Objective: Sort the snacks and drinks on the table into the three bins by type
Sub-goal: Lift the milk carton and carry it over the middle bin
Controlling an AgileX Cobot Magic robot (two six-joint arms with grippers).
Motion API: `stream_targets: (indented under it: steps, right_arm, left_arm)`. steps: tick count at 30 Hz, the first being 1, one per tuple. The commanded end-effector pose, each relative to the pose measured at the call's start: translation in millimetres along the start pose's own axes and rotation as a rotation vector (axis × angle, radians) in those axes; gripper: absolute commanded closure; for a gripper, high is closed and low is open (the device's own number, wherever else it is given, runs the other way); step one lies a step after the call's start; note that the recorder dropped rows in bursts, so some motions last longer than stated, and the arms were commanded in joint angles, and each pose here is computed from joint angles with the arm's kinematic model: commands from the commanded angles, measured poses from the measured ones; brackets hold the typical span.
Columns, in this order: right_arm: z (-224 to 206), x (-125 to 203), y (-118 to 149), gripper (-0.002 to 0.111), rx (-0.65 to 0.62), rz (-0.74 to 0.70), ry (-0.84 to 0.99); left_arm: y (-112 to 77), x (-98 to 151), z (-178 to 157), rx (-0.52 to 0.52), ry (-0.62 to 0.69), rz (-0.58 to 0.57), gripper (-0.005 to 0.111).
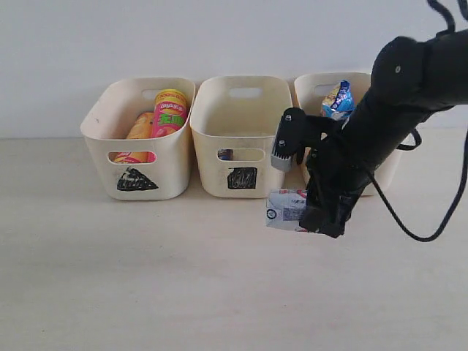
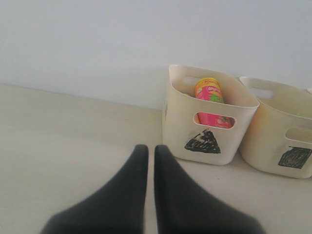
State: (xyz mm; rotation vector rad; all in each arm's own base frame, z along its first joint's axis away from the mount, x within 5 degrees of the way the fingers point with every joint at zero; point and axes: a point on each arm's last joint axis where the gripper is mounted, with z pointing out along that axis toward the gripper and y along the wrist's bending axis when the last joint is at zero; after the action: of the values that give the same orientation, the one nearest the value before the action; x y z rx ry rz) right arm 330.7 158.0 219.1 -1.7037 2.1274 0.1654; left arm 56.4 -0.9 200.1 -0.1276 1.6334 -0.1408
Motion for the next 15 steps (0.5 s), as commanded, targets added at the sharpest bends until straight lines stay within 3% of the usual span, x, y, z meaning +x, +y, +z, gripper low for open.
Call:
stream_targets:
  steps: [1, 5, 8, 15]
  right_arm:
    - [-35, -12, 11, 0.108, -0.017, 0.058, -0.094]
    - [-63, -21, 9, 0.108, 0.1, 0.063, -0.193]
    - [-82, -28, 0, 0.108, 0.268, 0.073, -0.284]
    - [-101, -39, -33, 0.108, 0.632, 0.263, -0.529]
  left_arm:
    - [0.3, 0, 0, -0.002, -0.004, 0.003, 0.102]
    - [0.3, 0, 0, -0.002, -0.004, 0.003, 0.102]
    - [0.3, 0, 0, -0.002, -0.004, 0.003, 0.102]
    - [0.3, 0, 0, -0.002, -0.004, 0.003, 0.102]
